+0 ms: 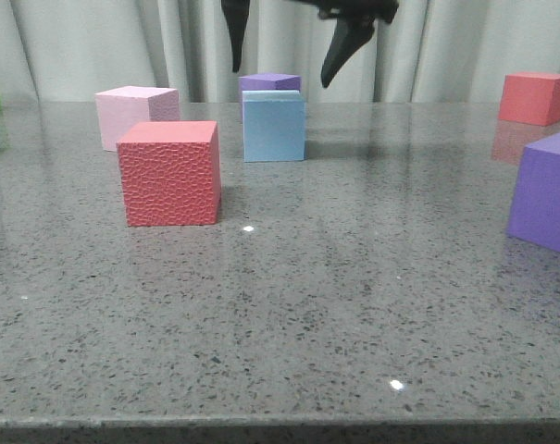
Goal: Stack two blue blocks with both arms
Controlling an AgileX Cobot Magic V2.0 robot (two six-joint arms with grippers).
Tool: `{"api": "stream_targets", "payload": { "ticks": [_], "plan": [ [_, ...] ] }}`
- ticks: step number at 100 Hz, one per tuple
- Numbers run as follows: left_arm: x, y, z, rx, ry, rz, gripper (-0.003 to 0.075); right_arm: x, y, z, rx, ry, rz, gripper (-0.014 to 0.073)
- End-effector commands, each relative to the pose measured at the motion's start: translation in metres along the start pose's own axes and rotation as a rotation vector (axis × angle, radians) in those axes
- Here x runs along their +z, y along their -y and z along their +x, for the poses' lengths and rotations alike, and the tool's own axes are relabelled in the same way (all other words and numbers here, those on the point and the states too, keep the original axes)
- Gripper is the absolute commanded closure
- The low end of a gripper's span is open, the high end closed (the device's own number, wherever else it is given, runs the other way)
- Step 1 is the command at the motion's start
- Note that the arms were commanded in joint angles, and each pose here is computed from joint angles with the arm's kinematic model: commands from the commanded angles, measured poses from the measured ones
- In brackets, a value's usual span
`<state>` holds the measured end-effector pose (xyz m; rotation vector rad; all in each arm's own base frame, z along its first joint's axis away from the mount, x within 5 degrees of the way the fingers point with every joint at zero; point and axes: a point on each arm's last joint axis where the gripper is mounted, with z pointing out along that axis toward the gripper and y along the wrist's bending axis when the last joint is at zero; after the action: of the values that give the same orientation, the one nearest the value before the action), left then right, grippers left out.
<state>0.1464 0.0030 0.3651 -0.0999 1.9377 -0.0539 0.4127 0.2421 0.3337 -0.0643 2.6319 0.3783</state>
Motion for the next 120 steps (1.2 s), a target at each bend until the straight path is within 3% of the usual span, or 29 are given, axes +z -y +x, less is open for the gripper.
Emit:
{"api": "stream_targets", "payload": {
  "ticks": [1,37,63,95,120],
  "plan": [
    [0.004,0.001,-0.018,-0.021,0.072,0.007,0.0122,-0.061,-0.003,-0.007,-0.032,0.108,-0.048,-0.0059],
    [0.043,0.003,-0.047,-0.025,-0.048,0.0,0.0122,-0.121,-0.006,0.001,-0.112,0.196,-0.083,-0.0059],
    [0.074,0.003,-0.055,-0.026,-0.124,-0.006,0.0121,-0.153,0.002,0.024,-0.129,0.259,-0.117,-0.0059],
    [0.106,0.003,-0.06,-0.022,-0.238,-0.016,0.0121,-0.165,0.033,0.081,-0.13,0.395,-0.182,-0.0059],
    [0.143,0.002,-0.067,-0.033,-0.331,-0.03,0.0121,-0.151,0.065,0.139,-0.134,0.402,-0.183,-0.0059]
  ]
}}
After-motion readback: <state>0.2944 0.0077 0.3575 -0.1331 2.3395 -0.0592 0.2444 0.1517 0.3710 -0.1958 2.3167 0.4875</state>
